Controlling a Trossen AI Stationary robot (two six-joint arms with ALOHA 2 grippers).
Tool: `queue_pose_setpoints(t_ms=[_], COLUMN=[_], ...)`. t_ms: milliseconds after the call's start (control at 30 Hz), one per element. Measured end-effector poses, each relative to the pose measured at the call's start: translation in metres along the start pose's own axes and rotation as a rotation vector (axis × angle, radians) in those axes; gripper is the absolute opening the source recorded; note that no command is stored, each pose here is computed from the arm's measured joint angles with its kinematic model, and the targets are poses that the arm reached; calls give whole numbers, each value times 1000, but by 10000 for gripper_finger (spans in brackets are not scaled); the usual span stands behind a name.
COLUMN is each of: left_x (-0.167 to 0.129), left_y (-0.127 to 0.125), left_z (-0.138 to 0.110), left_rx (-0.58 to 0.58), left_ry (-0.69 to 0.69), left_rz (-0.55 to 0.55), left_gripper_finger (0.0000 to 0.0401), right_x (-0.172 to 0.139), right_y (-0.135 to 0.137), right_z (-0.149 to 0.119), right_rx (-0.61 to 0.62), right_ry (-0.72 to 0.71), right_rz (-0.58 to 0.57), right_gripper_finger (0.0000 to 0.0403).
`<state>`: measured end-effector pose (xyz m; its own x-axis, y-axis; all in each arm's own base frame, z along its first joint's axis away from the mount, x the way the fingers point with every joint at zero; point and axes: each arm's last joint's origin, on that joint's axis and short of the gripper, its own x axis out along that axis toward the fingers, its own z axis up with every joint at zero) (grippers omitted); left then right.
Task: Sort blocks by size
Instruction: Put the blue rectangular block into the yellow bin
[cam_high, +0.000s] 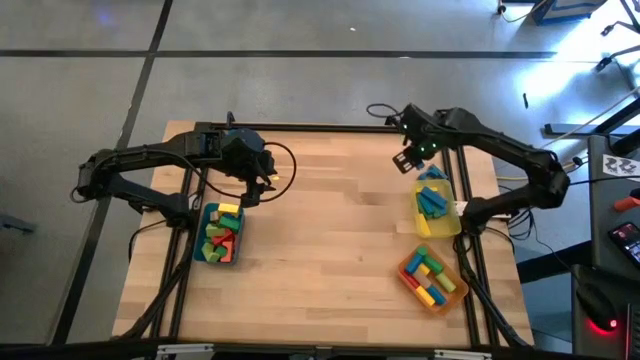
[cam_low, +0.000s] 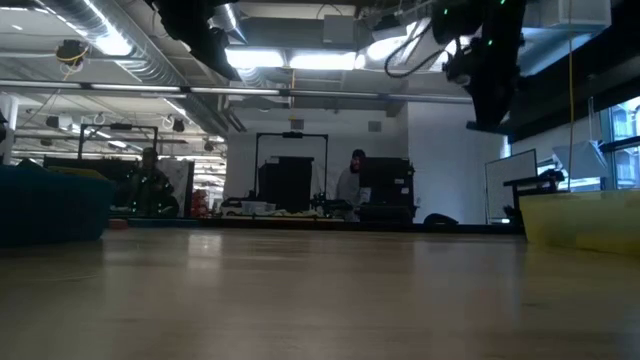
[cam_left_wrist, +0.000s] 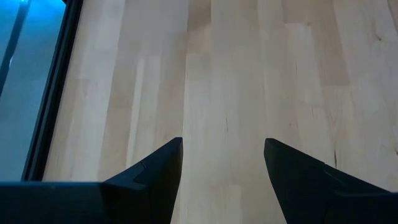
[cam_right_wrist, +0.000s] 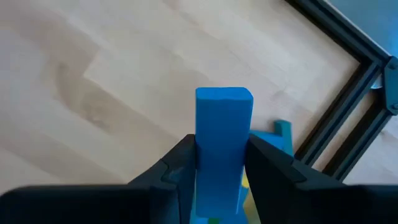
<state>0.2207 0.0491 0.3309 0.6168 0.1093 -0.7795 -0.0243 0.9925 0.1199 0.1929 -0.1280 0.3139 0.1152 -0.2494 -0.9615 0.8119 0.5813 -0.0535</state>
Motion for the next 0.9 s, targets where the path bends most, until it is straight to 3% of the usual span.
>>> queue_pose_setpoints(t_ms=[167,567,900], left_x=[0,0,0], left_y=[0,0,0], left_z=[-1,-1,1], left_rx=[-19,-21,-21], left_ry=[6,11,-8], left_rz=[-1,-2,2], left_gripper_finger=[211,211,211], right_x=[-4,42,62], right_y=[11,-4,-10], right_z=[-23,-98,-114], right_rx=[-31,69,94], right_ry=[-6,146,125], right_rz=[24,-7,-39], right_gripper_finger=[124,125,127])
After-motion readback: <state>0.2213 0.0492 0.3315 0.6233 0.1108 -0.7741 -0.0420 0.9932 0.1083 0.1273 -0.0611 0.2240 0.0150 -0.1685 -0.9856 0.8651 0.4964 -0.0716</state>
